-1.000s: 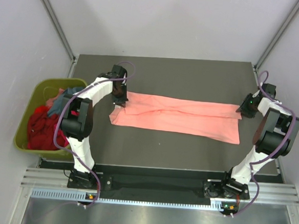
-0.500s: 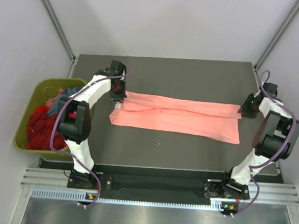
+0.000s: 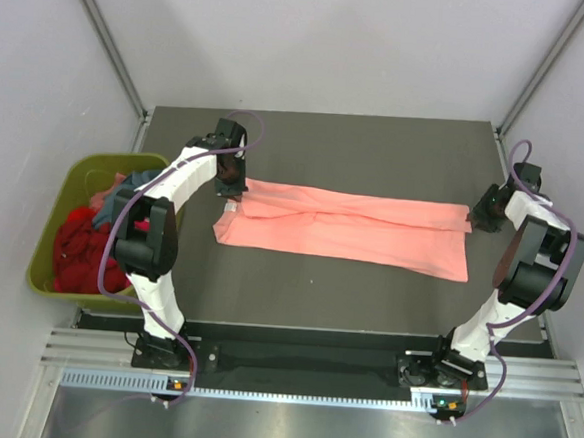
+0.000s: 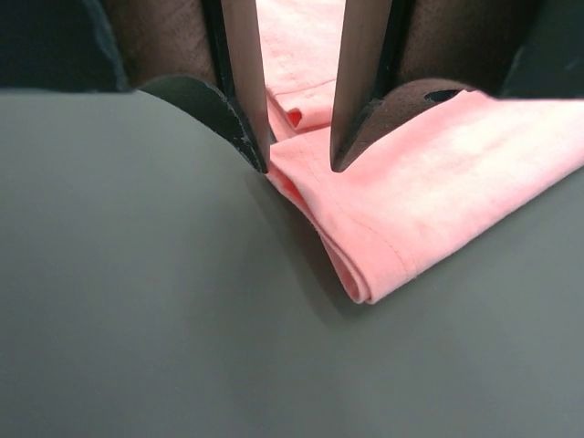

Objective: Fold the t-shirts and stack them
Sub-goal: Fold the tshirt

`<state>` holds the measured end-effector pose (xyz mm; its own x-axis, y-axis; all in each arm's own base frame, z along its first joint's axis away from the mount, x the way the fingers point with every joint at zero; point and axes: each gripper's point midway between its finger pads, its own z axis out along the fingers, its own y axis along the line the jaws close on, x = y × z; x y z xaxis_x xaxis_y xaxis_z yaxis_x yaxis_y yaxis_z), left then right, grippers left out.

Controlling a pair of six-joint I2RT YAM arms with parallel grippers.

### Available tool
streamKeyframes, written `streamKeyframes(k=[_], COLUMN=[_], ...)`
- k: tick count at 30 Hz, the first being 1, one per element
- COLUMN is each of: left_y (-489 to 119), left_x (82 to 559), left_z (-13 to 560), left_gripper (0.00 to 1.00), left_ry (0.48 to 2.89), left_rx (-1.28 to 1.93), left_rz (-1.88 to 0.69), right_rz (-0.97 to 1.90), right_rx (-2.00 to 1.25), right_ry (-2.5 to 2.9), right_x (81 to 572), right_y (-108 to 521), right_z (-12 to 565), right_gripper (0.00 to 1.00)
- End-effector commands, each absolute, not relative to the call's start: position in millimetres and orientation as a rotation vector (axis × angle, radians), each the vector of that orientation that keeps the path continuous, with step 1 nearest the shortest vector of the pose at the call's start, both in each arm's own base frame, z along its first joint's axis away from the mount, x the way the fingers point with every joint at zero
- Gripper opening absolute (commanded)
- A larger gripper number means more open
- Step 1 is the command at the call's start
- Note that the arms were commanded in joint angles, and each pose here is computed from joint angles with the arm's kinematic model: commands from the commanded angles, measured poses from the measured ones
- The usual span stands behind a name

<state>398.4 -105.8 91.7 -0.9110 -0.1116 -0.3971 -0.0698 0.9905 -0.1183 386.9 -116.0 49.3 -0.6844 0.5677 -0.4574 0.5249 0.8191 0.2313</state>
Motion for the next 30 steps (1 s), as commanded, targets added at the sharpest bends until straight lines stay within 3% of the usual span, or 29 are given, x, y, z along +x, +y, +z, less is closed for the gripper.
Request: streamKeyframes(k=[1, 14, 17, 18, 21, 30], left_y=[-107, -109, -109, -109, -107, -83], left_x=[406, 411, 412, 413, 416, 445], left_z=[110, 106, 106, 105, 105, 122], left_gripper=[0.0, 0.0, 0.0, 0.0, 0.0, 0.0], left_ry=[2.655, 2.655, 2.655, 2.656, 2.653, 2.609], left_rx=[-0.105, -0.099, -0.1, -0.1, -0.107, -0.13], left_rz=[-0.159, -0.16, -0.156, -0.154, -0.136, 0.073], right_rz=[0.099, 0.055, 0.05, 0.048, 0.058, 0.155], right_rx=[0.842, 0.903, 0.899, 0.891, 0.862, 0.792], right_ry=[2.463, 2.483, 2.483, 2.478, 2.465, 2.394], right_x=[391, 384, 384, 386, 394, 415], right_y=[-118, -121, -122, -123, -124, -115], right_z=[39, 25, 23, 24, 30, 66], right_gripper=[0.33, 0.31, 0.24, 0.14, 0.0, 0.0])
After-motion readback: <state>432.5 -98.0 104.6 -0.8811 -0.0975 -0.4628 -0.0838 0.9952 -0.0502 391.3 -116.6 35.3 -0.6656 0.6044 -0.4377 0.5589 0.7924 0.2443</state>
